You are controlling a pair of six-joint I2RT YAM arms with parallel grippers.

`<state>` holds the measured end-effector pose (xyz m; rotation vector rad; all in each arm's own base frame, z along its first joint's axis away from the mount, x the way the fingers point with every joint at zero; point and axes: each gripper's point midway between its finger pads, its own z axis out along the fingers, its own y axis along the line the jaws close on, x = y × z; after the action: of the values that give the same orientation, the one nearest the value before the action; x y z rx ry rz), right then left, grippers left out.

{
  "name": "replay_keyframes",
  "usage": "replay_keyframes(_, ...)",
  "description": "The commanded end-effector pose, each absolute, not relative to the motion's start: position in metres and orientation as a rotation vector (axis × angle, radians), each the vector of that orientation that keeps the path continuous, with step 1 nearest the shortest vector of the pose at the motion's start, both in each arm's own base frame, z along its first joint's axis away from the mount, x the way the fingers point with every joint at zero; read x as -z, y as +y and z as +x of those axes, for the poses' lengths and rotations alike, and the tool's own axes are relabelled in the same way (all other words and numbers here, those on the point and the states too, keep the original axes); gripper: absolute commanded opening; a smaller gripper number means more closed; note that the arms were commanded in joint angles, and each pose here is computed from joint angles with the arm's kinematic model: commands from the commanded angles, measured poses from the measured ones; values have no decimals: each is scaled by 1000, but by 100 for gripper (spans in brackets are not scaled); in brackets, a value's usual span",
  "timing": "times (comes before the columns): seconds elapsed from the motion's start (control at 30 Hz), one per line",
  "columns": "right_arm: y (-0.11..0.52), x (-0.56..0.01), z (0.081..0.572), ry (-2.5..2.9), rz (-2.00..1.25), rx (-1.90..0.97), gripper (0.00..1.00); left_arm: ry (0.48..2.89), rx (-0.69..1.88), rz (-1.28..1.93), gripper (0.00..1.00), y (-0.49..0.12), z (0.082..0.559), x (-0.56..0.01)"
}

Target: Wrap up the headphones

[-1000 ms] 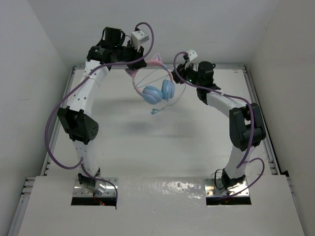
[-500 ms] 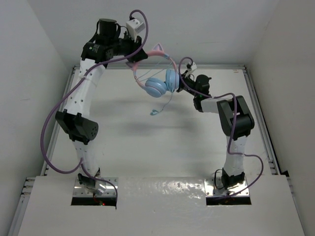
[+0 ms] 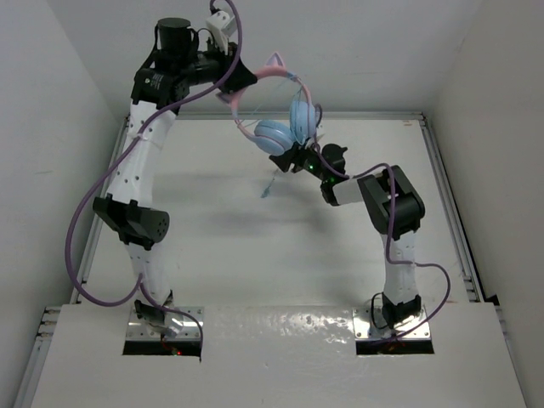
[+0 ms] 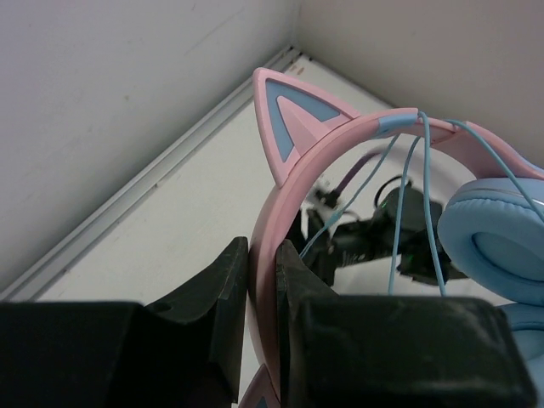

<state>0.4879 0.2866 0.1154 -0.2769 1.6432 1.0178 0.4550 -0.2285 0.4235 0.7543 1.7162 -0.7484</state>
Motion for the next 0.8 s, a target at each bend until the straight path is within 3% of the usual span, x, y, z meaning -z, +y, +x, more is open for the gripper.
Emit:
replay_keyframes(0.0,295,-117,491,1600,-255,-1003,53,1539,863,682,0,-231,438,-494)
replay_keyframes(0.07,296,-113,489,1609,-233,-1007,48,1541,894,645,0,-228,441,-498)
replay_keyframes(0.17,302,-123,486,1570,-238,-1023,34,1546,908,629,0,-227,443,-497)
replay_keyframes(0.4,311,-136,481,1539,-302,-999,37,1541,912,637,0,-227,442,-499)
replay_keyframes(0.5,305,-129,482,1564,-290,-955,24,1540,910,637,0,-227,441,-499)
replay_keyframes(0.6,305,-124,477,1587,-306,-943,2,1540,917,601,0,-223,445,-504)
replay_keyframes(0.77,331,-111,455,1663,-429,-903,0,1533,1049,516,0,-218,455,-508)
